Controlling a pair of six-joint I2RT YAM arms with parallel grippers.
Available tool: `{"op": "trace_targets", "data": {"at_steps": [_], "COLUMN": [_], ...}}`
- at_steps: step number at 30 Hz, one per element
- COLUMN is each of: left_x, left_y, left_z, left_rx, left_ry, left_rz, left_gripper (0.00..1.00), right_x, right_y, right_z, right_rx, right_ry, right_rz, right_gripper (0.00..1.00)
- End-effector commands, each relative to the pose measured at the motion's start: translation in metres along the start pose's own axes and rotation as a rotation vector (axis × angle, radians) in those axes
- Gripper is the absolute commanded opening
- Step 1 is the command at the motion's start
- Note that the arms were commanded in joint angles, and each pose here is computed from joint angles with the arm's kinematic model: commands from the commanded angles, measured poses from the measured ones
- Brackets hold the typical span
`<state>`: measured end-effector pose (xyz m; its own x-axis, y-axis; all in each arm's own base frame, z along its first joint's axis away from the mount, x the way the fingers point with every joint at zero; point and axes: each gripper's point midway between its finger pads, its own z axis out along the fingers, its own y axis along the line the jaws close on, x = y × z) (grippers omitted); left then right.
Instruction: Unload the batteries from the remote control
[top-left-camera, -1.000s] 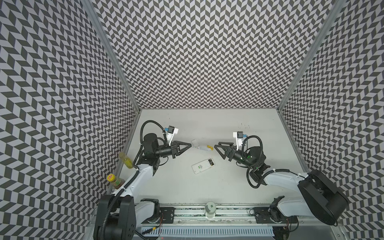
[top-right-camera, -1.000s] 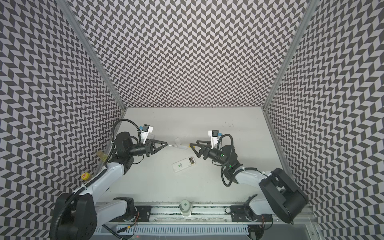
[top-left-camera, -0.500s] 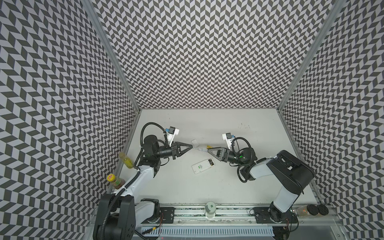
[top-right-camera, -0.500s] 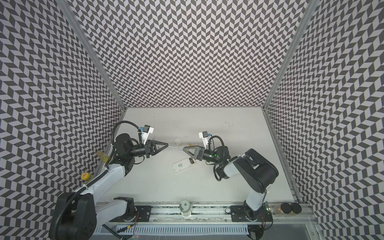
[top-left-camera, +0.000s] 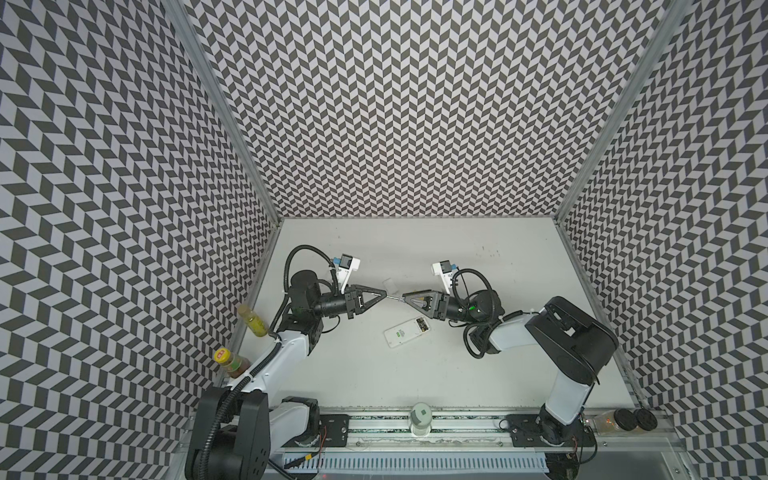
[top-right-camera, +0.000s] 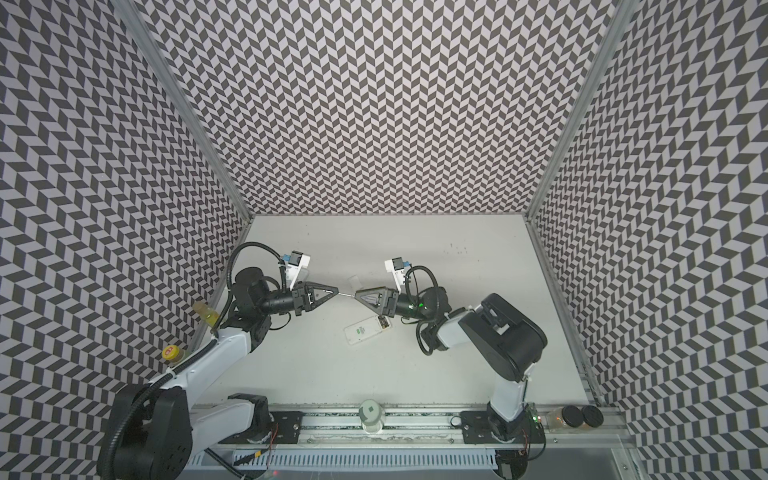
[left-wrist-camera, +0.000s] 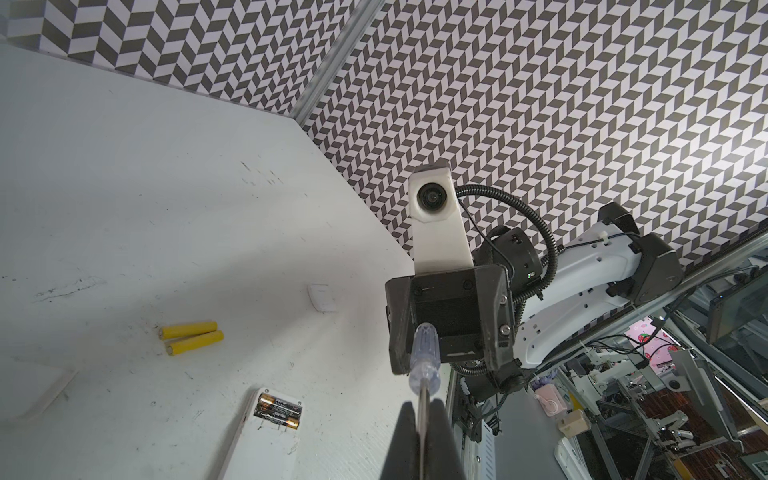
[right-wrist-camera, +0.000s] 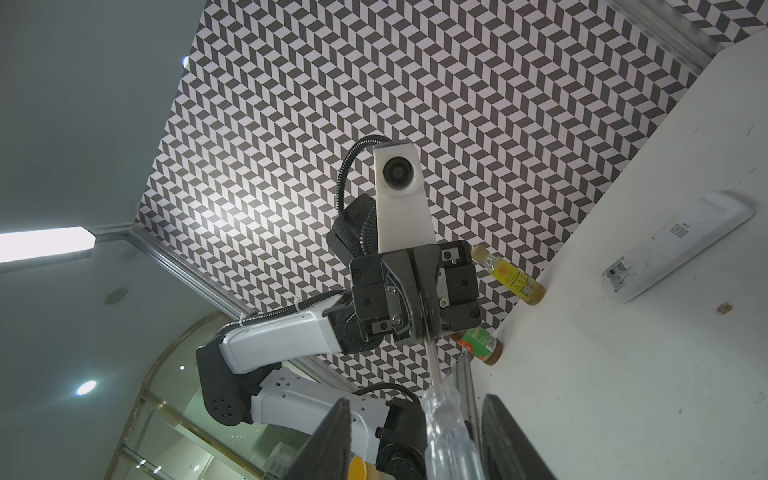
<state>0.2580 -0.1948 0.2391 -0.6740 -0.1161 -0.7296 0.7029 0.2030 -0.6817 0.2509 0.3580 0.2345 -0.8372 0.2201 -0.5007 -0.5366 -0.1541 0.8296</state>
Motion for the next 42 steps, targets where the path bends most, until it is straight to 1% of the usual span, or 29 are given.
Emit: {"op": "trace_targets", "data": {"at_steps": [1, 4, 8, 15, 16, 20, 22, 25, 28, 29, 31, 32, 34, 38, 39, 42], "left_x": [-0.001, -0.001, 0.000, 0.001, 0.000, 0.000, 0.000, 0.001, 0.001, 0.000, -0.002, -0.003, -0.006, -0.005, -0.004, 0.001], "left_y": [0.002, 0.002, 0.003, 0.003, 0.003, 0.003, 0.004, 0.003, 0.006, 0.007, 0.009, 0.010, 0.013, 0.015, 0.016, 0.032], "left_z": [0.002, 0.002, 0.003, 0.003, 0.003, 0.004, 0.004, 0.004, 0.003, 0.003, 0.002, 0.001, -0.001, 0.000, 0.000, 0.003], "left_rx": [-0.015, -0.017, -0.019, -0.021, -0.021, -0.021, -0.022, -0.020, -0.034, -0.042, -0.061, -0.068, -0.087, -0.103, -0.103, -0.195], "left_ry": [-0.004, -0.004, -0.002, -0.002, -0.002, 0.000, -0.001, 0.002, -0.001, -0.003, -0.002, -0.001, -0.002, 0.038, 0.048, 0.089], "left_rz": [-0.012, -0.018, -0.020, -0.016, -0.018, -0.011, -0.010, -0.009, -0.006, -0.002, 0.009, 0.018, 0.051, 0.127, 0.149, 0.214], "left_gripper": [0.00, 0.00, 0.00, 0.00, 0.00, 0.00, 0.00, 0.00, 0.00, 0.02, 0.23, 0.32, 0.43, 0.59, 0.61, 0.63], "right_x": [-0.005, -0.004, -0.003, 0.000, 0.001, 0.004, 0.005, 0.008, 0.006, 0.004, -0.001, -0.004, -0.011, -0.021, -0.023, -0.033], "right_y": [0.027, 0.025, 0.021, 0.014, 0.013, 0.009, 0.006, 0.007, 0.008, 0.010, 0.012, 0.013, 0.011, 0.000, -0.002, -0.017], "right_z": [0.006, 0.009, 0.010, 0.013, 0.014, 0.013, 0.012, 0.011, 0.007, 0.005, -0.003, -0.007, -0.019, -0.040, -0.046, -0.063], "right_rx": [-0.105, -0.103, -0.086, -0.050, -0.046, -0.022, -0.006, -0.007, -0.003, -0.004, 0.002, 0.010, 0.053, 0.199, 0.249, 0.441], "right_ry": [-0.007, 0.001, 0.004, 0.025, 0.033, 0.046, 0.051, 0.061, 0.053, 0.048, 0.031, 0.022, 0.001, -0.012, -0.012, 0.005], "right_rz": [-0.084, -0.086, -0.086, -0.094, -0.094, -0.107, -0.107, -0.115, -0.118, -0.117, -0.126, -0.135, -0.161, -0.236, -0.274, -0.356], "right_gripper": [0.45, 0.40, 0.37, 0.28, 0.25, 0.23, 0.20, 0.10, 0.03, 0.01, 0.00, 0.00, 0.00, 0.00, 0.00, 0.00]}}
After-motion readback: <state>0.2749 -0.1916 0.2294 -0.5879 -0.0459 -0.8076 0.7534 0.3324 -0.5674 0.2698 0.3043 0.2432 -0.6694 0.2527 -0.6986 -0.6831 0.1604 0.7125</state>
